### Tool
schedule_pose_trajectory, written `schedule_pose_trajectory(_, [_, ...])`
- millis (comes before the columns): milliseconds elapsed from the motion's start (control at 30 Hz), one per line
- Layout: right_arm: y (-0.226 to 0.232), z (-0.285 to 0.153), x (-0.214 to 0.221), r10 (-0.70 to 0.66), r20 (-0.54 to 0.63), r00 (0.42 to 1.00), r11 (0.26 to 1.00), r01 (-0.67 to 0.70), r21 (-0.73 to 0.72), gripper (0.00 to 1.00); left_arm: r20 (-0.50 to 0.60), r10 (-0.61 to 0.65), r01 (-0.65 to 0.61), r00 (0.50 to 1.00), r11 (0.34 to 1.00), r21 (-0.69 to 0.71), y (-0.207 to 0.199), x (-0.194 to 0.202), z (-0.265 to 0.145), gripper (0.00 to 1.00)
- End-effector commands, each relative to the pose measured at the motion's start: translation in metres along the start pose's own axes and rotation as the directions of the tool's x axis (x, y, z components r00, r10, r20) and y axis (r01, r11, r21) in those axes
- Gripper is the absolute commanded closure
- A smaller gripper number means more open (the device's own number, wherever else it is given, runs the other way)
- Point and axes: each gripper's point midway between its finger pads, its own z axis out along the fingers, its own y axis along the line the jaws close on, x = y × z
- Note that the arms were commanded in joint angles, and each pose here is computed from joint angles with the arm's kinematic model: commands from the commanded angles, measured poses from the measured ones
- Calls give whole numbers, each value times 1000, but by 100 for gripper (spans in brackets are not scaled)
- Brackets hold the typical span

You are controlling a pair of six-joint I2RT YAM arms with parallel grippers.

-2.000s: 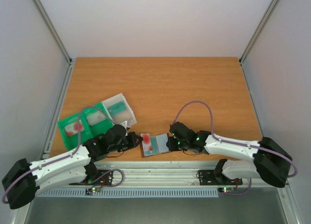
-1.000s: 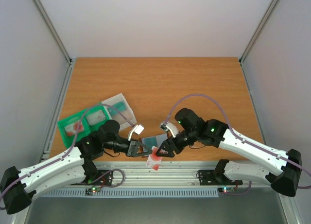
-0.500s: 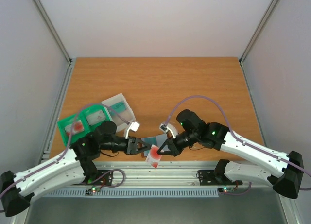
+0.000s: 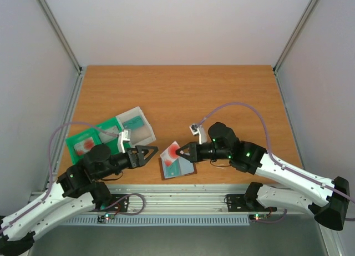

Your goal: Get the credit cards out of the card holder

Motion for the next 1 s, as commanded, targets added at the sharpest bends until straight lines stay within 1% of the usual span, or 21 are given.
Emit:
schedule_pose_trajectory(0, [20,-14,-44,63,205,977,998,-56,-39,99,91,-66,63,994,997,39,-11,-18,-7,1])
schedule_pose_trajectory(167, [19,-14,-59,111,282,953,994,-102,-49,99,97,-66,59,993,995,74,-22,-23,-5,1])
schedule_pose_trajectory(300, [14,-12,-66,152,323,934,988,-141,-57,99,101,-87,70,991,985,155,-37,-26,-3,2])
schedule_pose_trajectory(400, [8,-13,-69,184,357,916,983,-171,-69,99,119,-117,92,986,975,200,-42,-31,-1,6])
schedule_pose_trajectory(533, [9,-12,-70,219,370,903,975,-192,-108,99,146,-143,108,979,968,225,-45,-37,0,10])
schedule_pose_trajectory(633, [8,-11,-71,250,374,893,967,-211,-141,99,140,-169,131,976,960,248,-46,-37,6,16])
schedule_pose_trajectory(700, [7,-11,-72,255,385,887,966,-214,-146,99,128,-172,133,977,955,264,-51,-37,10,18])
schedule_pose_trajectory(800, [11,-14,-77,258,406,877,965,-210,-159,99,100,-172,144,980,959,244,-49,-34,21,18])
schedule_pose_trajectory(967, [19,-19,-86,266,432,862,960,-197,-197,99,81,-184,162,979,961,226,-46,-33,33,17])
